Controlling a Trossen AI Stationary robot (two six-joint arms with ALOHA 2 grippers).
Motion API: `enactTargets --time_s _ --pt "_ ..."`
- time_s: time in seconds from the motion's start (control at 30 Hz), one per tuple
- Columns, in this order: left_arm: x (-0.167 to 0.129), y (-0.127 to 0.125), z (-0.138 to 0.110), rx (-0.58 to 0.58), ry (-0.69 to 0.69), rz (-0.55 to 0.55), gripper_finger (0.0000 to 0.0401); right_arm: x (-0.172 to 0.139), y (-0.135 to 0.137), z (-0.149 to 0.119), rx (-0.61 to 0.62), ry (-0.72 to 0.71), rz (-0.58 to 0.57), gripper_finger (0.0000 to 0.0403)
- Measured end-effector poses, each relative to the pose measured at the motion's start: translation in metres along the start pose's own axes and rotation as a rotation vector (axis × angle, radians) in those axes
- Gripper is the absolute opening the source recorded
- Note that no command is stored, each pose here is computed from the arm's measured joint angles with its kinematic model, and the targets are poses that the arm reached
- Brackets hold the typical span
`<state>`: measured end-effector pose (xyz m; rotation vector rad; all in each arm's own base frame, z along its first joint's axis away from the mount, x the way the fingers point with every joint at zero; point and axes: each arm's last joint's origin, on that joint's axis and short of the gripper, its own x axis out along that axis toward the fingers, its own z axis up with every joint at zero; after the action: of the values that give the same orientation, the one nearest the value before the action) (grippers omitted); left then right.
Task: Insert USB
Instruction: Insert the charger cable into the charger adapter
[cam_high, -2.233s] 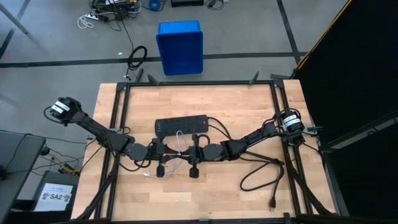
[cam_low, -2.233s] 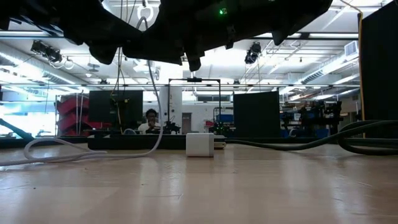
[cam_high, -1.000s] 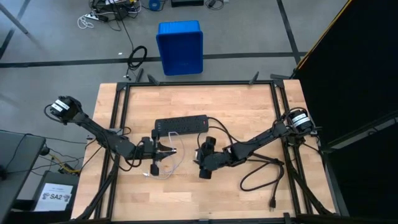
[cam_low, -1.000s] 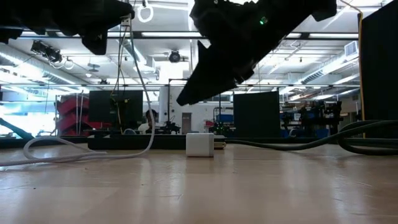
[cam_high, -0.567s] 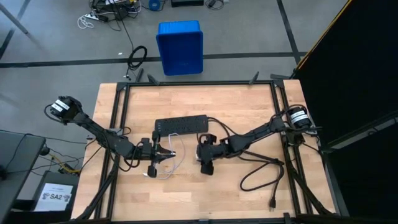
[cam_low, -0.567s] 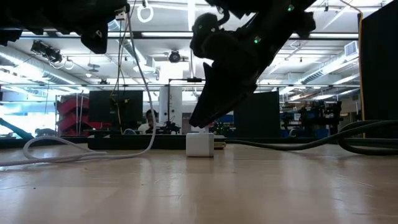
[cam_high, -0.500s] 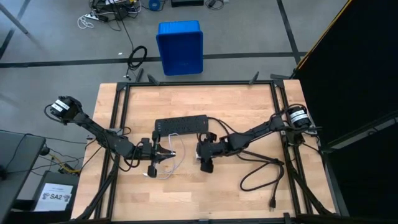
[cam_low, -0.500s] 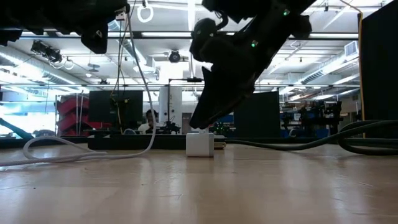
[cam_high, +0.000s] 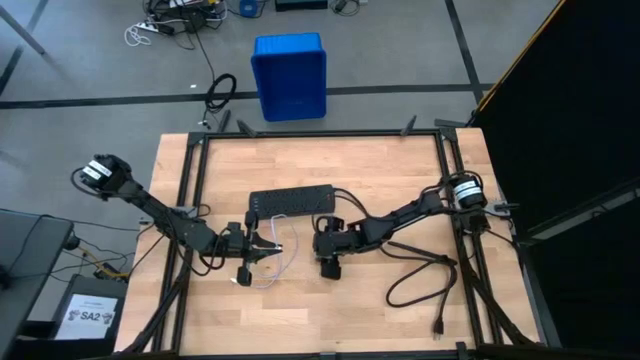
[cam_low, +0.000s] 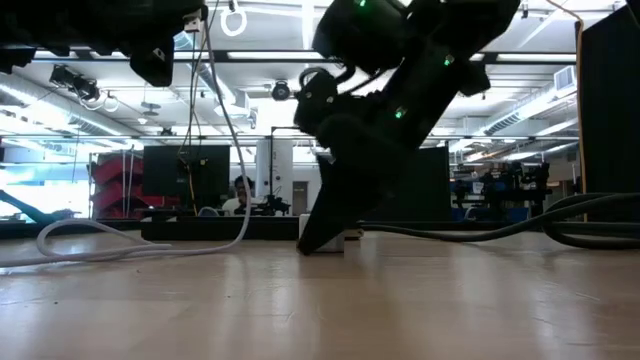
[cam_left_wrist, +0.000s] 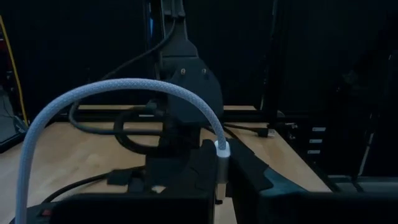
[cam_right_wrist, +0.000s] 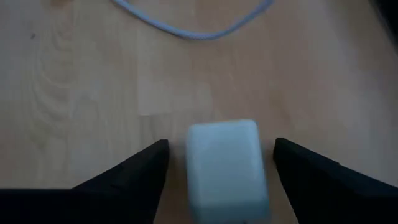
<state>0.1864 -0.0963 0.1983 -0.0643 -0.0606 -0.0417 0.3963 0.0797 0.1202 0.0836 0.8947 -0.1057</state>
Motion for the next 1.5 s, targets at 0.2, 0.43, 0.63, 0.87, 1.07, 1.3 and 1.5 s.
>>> enactTargets --time_s 0.2,0.43,0.63,0.87,1.07,1.3,1.5 --pt "0.0 0.0 0.0 -0.001 0.0 0.0 0.0003 0.001 0.001 -0.001 -0.025 0.007 0.017 0.0193" --pt "0.0 0.0 0.0 -0.001 -0.002 -0.002 0.0003 0.002 0.002 0.001 -0.035 -0.013 0.066 0.011" --pt "0.0 -0.003 0.004 0.023 -0.037 -0.1 0.0003 0.0 0.015 0.021 -0.09 -0.227 0.346 0.011" --pt "-0.002 -0.008 0.011 0.083 -0.12 -0.263 0.0003 -0.021 0.023 0.037 -0.217 -0.66 0.687 0.011" --pt "-0.001 -0.01 0.017 0.213 -0.181 -0.301 0.0003 -0.033 0.021 0.038 -0.251 -0.828 0.778 0.011" --pt "0.008 -0.017 0.026 0.329 -0.251 -0.403 0.0003 -0.04 0.022 0.041 -0.281 -0.884 0.845 0.011" --pt "0.03 -0.026 0.027 0.396 -0.282 -0.455 0.0003 -0.045 0.022 0.044 -0.293 -0.919 0.903 0.011"
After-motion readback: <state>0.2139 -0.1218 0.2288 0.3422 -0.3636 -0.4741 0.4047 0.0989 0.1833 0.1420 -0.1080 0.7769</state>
